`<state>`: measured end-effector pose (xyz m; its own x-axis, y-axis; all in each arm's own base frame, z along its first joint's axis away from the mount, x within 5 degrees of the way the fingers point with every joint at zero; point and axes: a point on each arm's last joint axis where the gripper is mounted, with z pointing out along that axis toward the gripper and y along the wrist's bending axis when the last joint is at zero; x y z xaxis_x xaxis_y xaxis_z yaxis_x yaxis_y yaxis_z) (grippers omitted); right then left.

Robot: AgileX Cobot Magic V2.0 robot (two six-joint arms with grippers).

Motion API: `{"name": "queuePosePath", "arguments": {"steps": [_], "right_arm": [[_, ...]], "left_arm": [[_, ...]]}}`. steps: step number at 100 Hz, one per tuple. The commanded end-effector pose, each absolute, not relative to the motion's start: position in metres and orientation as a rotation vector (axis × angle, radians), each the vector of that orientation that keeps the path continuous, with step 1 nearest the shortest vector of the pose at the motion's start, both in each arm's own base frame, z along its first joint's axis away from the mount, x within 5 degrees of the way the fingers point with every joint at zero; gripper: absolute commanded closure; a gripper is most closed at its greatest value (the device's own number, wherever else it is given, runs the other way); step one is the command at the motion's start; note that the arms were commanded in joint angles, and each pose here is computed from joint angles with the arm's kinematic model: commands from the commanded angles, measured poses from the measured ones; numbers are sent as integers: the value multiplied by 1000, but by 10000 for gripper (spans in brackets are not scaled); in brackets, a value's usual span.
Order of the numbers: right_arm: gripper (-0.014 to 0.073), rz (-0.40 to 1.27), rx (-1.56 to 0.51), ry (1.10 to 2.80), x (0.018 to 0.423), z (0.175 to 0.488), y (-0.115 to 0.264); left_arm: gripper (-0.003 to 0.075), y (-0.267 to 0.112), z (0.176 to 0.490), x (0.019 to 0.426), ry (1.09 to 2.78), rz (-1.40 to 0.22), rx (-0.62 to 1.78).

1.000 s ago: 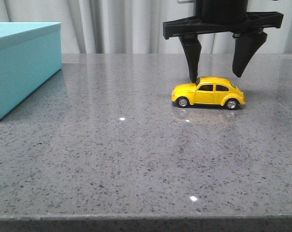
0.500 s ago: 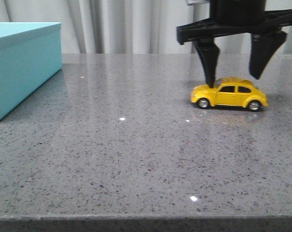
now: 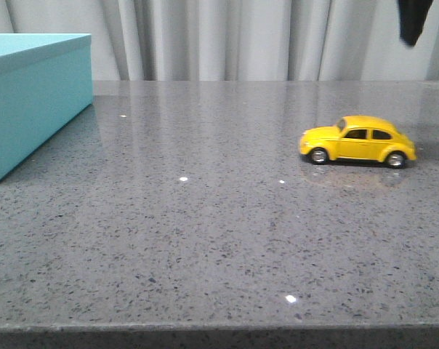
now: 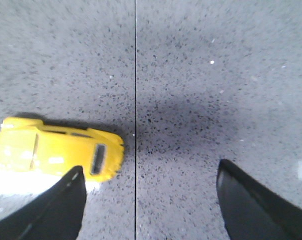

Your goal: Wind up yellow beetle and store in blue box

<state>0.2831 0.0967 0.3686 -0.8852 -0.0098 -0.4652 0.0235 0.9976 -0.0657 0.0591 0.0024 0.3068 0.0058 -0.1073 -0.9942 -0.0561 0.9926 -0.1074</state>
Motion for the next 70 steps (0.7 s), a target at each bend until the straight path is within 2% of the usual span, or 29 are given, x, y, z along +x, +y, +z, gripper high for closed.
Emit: {"name": "queuePosePath", "arguments": {"steps": [1,25,43,50,63,70], "right_arm": [[56,-91,32,2581,254,404,80],[57,57,27,2324,201,456,62],[78,109,23,2213,171,465,49],[171,127,18,2191,160,461,45],[444,163,12,2177,143,450,40],[557,190,8,2159,135,445,38]], "left_arm": [[739,3,325,59,1470,-51,-135],[739,3,324,59,1472,-58,-140],[739,3,323,61,1489,-58,-141],[739,3,321,64,1525,-60,-142],[739,1,325,72,1587,-80,-129],[738,0,332,77,1620,-95,-106]]}}
